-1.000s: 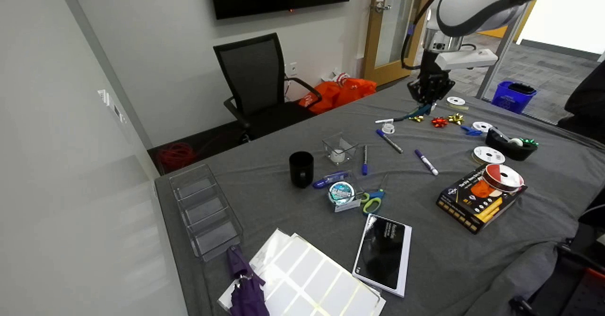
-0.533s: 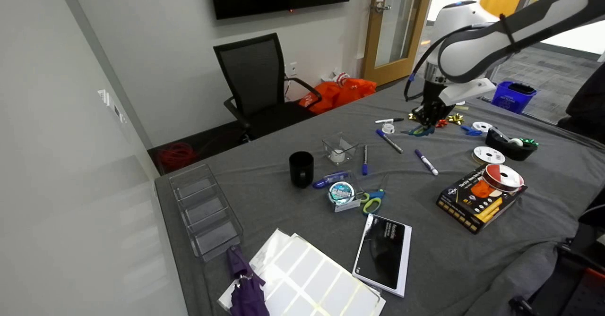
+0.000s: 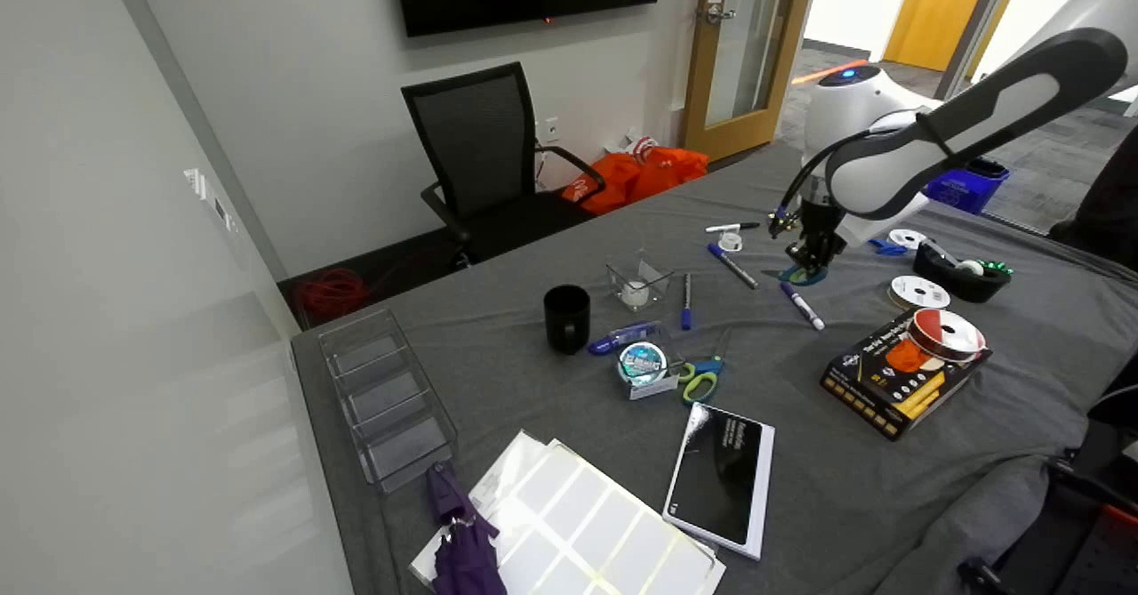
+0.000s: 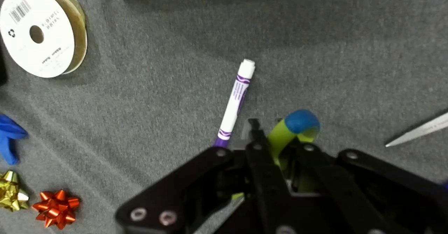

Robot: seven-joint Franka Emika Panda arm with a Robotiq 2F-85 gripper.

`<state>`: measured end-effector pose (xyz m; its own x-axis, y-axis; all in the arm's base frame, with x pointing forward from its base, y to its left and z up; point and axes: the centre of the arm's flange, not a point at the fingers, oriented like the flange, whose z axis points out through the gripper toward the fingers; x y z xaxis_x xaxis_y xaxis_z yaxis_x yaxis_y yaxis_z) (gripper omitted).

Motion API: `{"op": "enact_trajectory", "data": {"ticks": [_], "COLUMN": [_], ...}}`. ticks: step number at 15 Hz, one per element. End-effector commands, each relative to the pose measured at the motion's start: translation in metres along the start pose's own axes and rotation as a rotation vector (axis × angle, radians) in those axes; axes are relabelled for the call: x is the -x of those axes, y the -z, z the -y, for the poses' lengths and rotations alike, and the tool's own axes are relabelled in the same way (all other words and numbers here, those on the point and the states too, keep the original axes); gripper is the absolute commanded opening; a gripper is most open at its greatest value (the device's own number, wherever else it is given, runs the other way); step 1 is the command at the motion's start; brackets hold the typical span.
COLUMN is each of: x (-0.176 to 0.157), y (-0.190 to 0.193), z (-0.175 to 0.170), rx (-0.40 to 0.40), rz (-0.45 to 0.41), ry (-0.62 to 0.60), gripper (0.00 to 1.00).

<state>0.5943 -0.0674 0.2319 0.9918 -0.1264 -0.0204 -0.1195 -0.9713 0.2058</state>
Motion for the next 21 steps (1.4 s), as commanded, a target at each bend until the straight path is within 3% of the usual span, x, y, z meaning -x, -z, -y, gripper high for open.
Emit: {"op": "enact_trajectory", "data": {"ticks": [1,2,3,5,12,16,21], "x": [0.013,0.014,0.015,0.017,0.019,0.019,0.019], "y": [-0.024,-0.028,-0.031,-0.033,-0.033,-0.027,0.044], "z": [-0.006,-0.005,-0.004,-0.005,-0.006,-0.009,0.005], "rx": [0.003,-0.006,-0.014,-0.022,-0.052,-0.092,-0.201], "rz": [-0.007,-0.01,-0.012,-0.015,-0.001,0.025,0.128], "ry": [0.092,0.108,0.124,0.139,0.168,0.193,0.201], "gripper": [0.04,0.04,0.39,0.45,0.95,1.0,1.0]}}
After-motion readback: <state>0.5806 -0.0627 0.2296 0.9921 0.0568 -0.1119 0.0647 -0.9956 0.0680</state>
